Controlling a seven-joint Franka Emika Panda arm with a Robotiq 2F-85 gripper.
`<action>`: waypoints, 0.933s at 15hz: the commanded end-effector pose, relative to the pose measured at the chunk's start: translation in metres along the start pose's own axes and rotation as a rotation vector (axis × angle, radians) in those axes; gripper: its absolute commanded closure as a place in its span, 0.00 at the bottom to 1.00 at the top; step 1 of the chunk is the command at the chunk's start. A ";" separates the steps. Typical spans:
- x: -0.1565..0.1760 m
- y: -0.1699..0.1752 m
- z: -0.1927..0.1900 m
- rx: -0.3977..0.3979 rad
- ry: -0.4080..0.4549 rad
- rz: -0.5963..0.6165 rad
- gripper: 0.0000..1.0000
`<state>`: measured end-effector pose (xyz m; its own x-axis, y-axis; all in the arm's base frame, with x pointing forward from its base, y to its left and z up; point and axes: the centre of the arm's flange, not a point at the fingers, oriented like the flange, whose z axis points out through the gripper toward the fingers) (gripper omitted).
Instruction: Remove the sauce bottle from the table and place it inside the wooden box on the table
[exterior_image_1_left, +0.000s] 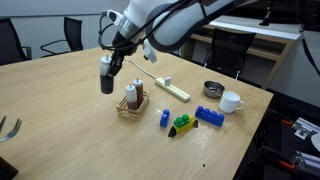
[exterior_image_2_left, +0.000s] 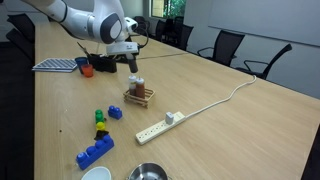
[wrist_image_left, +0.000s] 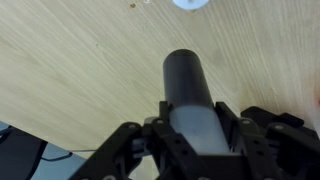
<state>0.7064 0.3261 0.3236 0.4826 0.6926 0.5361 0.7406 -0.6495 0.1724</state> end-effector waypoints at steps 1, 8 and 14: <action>0.017 0.032 0.025 -0.010 0.002 0.025 0.76; -0.005 0.047 0.025 -0.048 -0.025 0.056 0.76; -0.028 0.043 0.024 -0.038 -0.080 0.057 0.76</action>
<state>0.7489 0.2945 0.2939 0.5420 0.6694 0.5081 0.6949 -0.6970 0.1770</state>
